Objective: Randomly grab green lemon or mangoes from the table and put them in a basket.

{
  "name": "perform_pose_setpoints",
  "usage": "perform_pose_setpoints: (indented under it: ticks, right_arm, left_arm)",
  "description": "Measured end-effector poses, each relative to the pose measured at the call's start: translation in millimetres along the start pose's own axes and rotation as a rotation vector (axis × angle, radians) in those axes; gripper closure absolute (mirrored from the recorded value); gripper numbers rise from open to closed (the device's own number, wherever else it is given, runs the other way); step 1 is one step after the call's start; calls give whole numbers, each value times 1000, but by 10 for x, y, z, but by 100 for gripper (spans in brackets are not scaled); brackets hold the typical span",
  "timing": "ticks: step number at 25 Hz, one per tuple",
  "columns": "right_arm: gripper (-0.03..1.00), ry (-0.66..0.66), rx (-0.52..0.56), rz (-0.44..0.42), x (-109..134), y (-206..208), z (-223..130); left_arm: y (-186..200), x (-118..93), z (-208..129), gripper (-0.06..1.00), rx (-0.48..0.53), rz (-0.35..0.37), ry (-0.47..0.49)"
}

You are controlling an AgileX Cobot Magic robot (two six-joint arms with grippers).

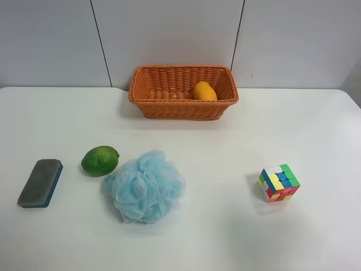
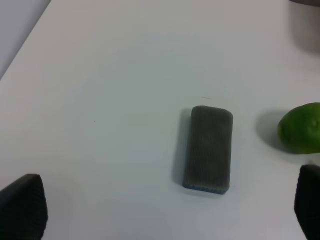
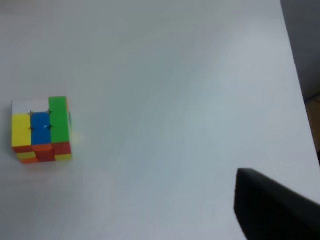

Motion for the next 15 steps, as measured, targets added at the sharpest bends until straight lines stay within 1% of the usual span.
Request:
perform_pose_setpoints:
  ticks: [3,10,15]
  right_arm:
    - [-1,-17,-20,-4,18,-28,-142]
    - [-1,-39,-135,-25,15,102,-142]
    - [-1,-42,-151,-26,15,114,-129]
  left_arm:
    - [0,0,0,-5,0,0,0]
    - [0,0,0,-5,0,0,0]
    - [0,0,0,-5,0,0,0]
Point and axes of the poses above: a point on each arm's last joint axis where the gripper is mounted, y pointing back along that axis away from the gripper, x along the wrist's bending axis when the last joint is at zero, z = x × y, the point moved 10 cm from there along -y, pointing out along that axis toward the gripper
